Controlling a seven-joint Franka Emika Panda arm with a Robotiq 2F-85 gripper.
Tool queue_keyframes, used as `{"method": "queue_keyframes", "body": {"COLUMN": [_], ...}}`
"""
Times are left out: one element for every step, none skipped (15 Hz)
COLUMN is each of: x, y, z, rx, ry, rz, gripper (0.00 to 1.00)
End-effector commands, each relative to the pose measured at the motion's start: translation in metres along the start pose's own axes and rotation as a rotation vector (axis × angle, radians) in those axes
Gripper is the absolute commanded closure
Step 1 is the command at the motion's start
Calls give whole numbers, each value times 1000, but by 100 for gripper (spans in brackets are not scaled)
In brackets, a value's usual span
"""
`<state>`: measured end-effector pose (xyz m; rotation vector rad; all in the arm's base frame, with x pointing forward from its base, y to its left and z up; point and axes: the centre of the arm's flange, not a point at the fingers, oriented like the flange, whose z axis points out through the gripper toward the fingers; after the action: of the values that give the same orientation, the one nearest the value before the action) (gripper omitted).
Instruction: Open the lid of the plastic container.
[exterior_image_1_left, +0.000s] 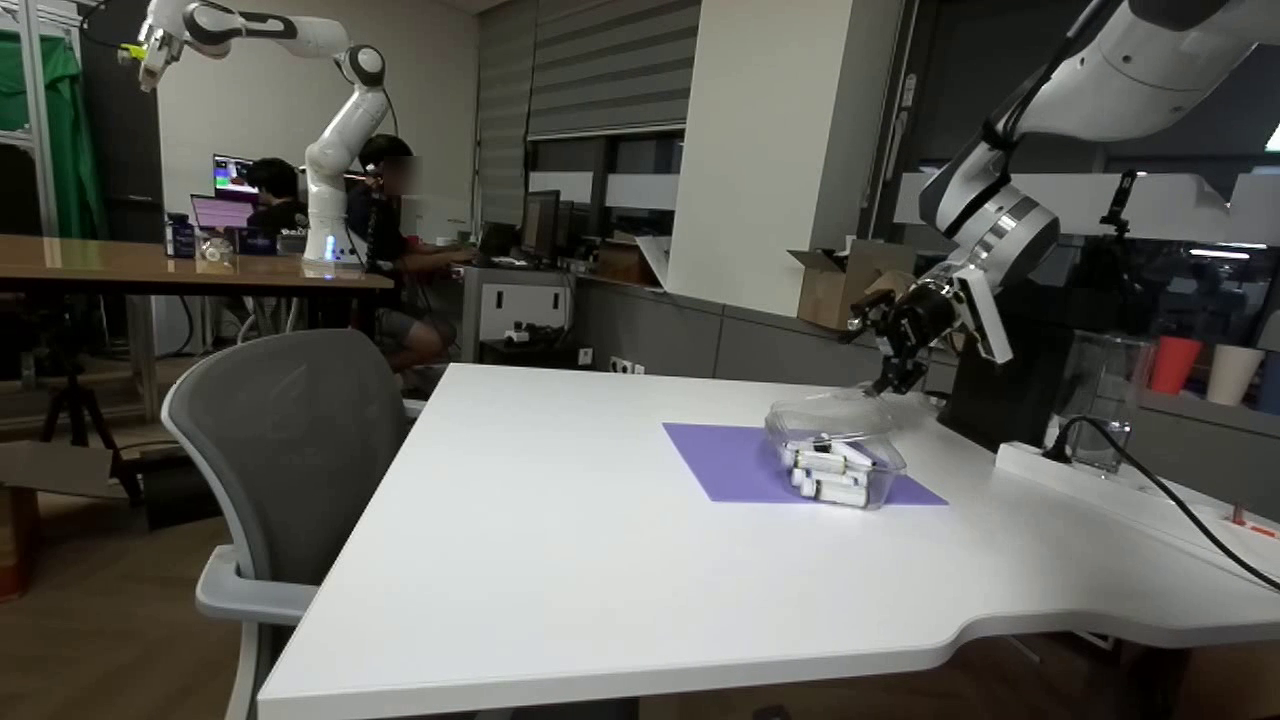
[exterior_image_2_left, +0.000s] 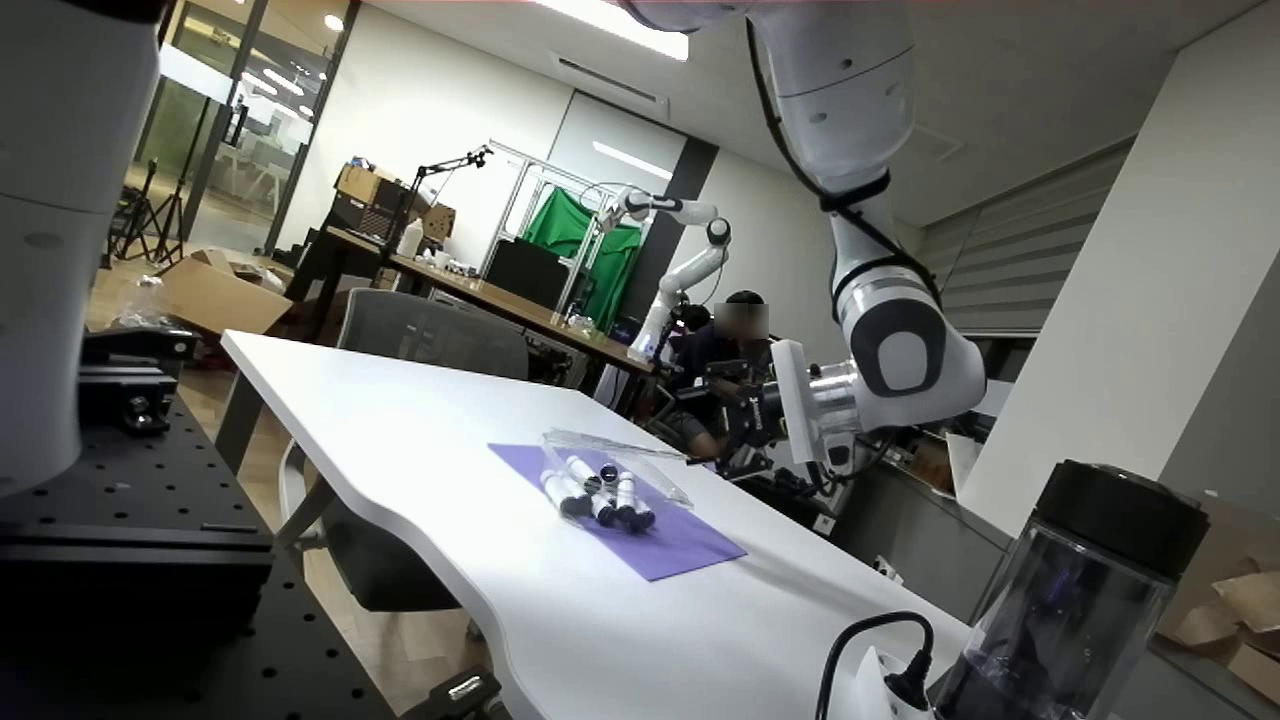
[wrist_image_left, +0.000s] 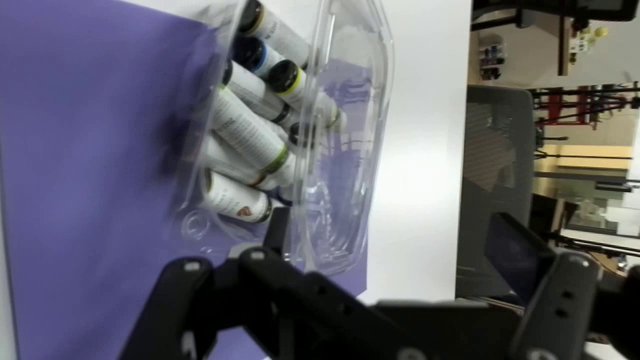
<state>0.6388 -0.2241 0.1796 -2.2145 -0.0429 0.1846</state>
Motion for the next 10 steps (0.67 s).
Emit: {"method": "queue_keyframes", "body": {"x": [22,25,29,32,36,40,44,47,50,53], "y": [-22,-33,-47,-64,-77,-90,-101,-112,-121,-129], "z": [-14,-16,-19,-17,-14,-8,3,18,33,48], "rx": [137,185,226,255,287,314,339,354,367,375], "ry": [-6,-10,-11,-8,-11,-17,-35,-59,-86,-112], "rz": [24,13,-5,-27,-45,-60,-70,-76,-78,-83], "gripper": [0,0,0,0,0,0,0,0,0,0]}}
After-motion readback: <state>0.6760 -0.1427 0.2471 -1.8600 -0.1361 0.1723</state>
